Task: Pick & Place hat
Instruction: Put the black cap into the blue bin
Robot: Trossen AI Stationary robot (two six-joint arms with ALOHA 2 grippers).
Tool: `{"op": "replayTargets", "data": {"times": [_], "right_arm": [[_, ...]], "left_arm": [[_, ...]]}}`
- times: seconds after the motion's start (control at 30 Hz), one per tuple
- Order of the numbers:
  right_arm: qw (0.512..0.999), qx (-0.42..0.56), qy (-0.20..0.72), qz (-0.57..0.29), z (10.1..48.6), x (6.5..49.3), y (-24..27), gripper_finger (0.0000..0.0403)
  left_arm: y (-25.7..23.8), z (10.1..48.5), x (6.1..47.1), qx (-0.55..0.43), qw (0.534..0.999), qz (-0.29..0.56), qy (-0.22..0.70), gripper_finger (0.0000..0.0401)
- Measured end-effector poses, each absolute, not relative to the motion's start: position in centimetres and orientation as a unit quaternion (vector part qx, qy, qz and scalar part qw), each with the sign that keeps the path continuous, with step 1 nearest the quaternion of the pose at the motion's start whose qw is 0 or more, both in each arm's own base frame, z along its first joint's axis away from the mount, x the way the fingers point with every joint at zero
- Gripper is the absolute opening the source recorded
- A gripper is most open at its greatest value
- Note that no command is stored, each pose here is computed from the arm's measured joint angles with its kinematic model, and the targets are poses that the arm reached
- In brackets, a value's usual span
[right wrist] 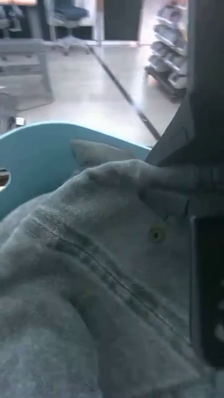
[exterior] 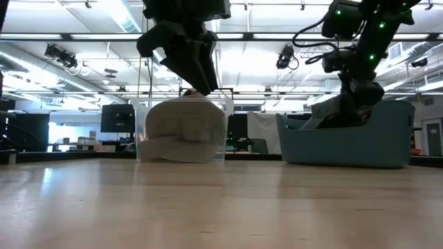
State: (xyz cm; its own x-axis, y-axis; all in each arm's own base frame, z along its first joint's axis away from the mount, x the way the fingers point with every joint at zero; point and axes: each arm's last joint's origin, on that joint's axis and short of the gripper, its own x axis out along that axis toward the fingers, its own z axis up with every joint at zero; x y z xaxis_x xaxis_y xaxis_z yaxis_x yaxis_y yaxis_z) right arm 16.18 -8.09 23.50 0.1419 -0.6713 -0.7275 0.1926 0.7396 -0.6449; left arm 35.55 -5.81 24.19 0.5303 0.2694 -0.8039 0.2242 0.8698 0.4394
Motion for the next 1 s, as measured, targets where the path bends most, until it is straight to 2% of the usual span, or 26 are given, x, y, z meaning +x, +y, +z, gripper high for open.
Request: {"op": "replayTargets", "data": {"times": [0.17,0.3,0.5,0.6,0.7,0.87,1.0], "right_arm": [[0.717,-0.167,0.599,-0.316,24.6,15.6,-7.9,0.0092],[0.722,-0.138,0.582,-0.347,27.1,15.5,-7.6,0.0123],[0.806,-0.082,0.464,-0.359,31.6,17.2,-7.0,0.0137],[0.846,-0.068,0.397,-0.348,32.8,18.3,-7.1,0.0129],[0.860,-0.060,0.357,-0.360,32.5,19.2,-7.5,0.0107],[0.839,-0.044,0.410,-0.355,27.9,20.1,-8.4,0.0019],[0.803,-0.017,0.471,-0.365,23.6,20.0,-9.0,0.0010]], "left_arm": [[-5.9,24.2,35.5,0.255,0.837,0.012,0.484,0.0197],[-5.9,24.2,35.5,0.255,0.837,0.012,0.485,0.0197],[-6.1,24.2,35.5,0.257,0.837,0.009,0.484,0.0197],[-6.2,24.2,35.5,0.257,0.837,0.009,0.484,0.0197],[-6.1,24.2,35.5,0.256,0.837,0.009,0.483,0.0197],[-6.1,24.2,35.5,0.243,0.841,0.017,0.483,0.0197],[-6.1,24.2,35.5,0.243,0.841,0.017,0.483,0.0197]]}}
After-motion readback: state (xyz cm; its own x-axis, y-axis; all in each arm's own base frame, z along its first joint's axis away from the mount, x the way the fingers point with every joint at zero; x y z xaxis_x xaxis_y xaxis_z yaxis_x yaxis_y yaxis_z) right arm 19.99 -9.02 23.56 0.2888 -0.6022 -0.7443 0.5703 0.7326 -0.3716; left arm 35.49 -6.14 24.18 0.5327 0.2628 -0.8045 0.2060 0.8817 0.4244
